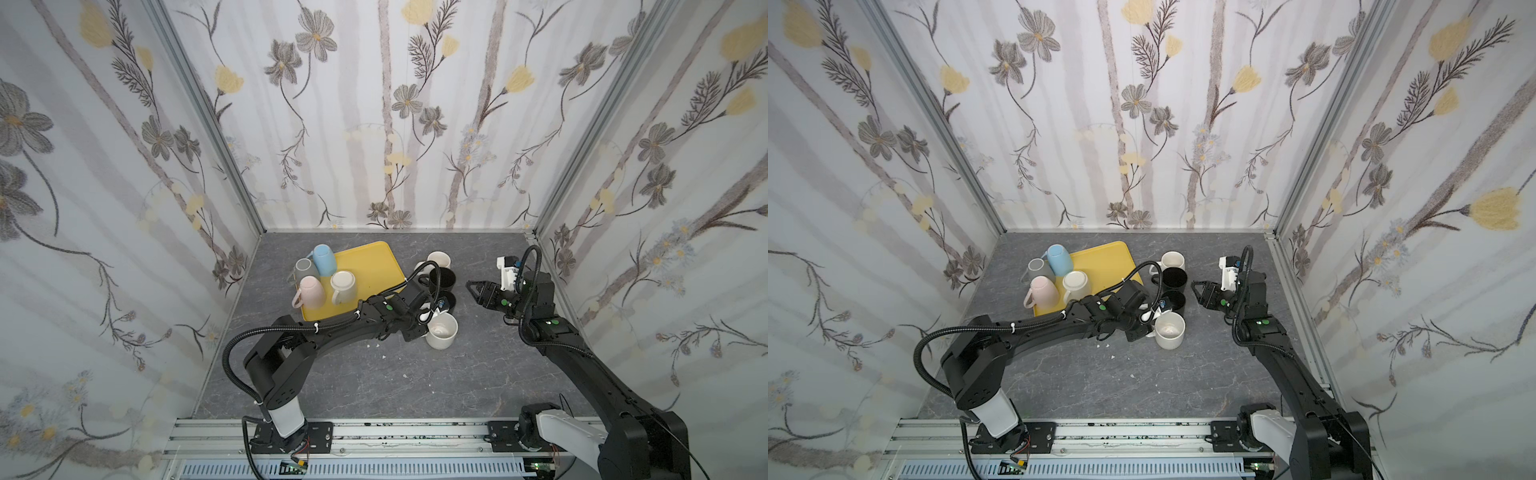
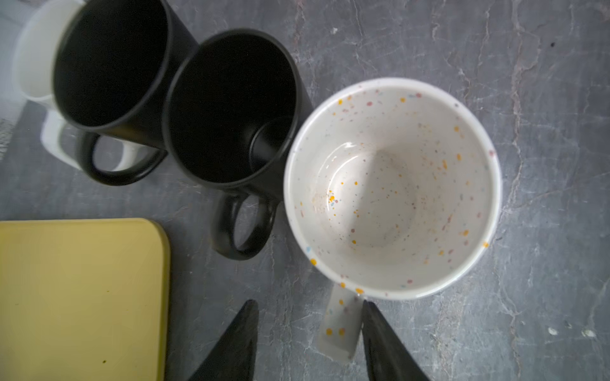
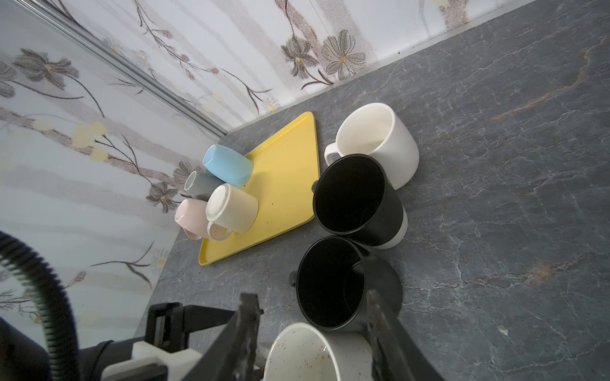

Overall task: Turn the mug right side up
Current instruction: 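Reach both grippers toward the upside-down white mug on the yellow tray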

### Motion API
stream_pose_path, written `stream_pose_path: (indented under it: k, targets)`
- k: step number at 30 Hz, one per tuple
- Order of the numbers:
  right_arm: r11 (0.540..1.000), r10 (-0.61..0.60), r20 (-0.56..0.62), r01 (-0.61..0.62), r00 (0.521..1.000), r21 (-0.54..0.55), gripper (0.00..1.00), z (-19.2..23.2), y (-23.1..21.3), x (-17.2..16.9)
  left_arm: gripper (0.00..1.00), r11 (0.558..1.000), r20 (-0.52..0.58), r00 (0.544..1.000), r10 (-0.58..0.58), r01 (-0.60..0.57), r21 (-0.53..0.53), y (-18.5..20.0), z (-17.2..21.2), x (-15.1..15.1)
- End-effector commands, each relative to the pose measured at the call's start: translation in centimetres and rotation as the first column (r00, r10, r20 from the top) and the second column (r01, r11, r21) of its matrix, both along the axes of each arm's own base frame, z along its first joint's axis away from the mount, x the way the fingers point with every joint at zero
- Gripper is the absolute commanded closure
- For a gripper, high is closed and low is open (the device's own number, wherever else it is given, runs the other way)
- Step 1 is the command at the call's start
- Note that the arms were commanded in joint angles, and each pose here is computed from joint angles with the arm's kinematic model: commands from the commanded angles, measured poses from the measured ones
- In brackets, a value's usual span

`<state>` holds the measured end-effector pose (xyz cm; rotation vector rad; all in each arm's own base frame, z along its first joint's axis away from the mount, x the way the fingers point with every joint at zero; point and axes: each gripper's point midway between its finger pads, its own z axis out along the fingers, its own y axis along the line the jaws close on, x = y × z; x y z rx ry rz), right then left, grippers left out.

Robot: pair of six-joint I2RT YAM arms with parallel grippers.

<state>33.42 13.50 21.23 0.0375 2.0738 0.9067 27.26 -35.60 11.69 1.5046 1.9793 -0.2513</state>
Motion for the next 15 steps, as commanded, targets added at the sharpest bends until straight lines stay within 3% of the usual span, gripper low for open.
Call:
stream_pose_path:
  k: [1, 5, 8, 11, 15]
  targets:
    - [1.000, 0.015, 0.046, -0.015, 0.999, 0.004, 0.49, 1.6, 0.6, 0.1, 0.47, 0.993, 0.066, 0.995, 0.070, -0.063, -0.101, 0.1, 3.3, 1.5]
    - [0.998, 0.043, 0.058, -0.041, 0.997, -0.038, 0.49, 1.9, 2.3, -0.1, 0.44, 0.959, 0.090, 0.975, 0.204, -0.180, -0.220, 2.3, 6.6, 2.6]
    - [0.994, 0.083, 0.081, -0.076, 0.993, -0.082, 0.49, 2.9, 4.6, -0.3, 0.43, 0.892, 0.087, 0.921, 0.380, -0.340, -0.299, 5.6, 8.3, 4.1]
    - [0.986, 0.139, 0.083, -0.130, 0.987, -0.106, 0.49, 3.0, 7.4, -1.0, 0.42, 0.773, 0.042, 0.818, 0.574, -0.524, -0.358, 10.3, 9.3, 5.7]
    - [0.971, 0.208, 0.088, -0.194, 0.974, -0.142, 0.49, 2.9, 11.2, -2.4, 0.39, 0.546, -0.084, 0.627, 0.775, -0.730, -0.412, 17.6, 9.1, 7.2]
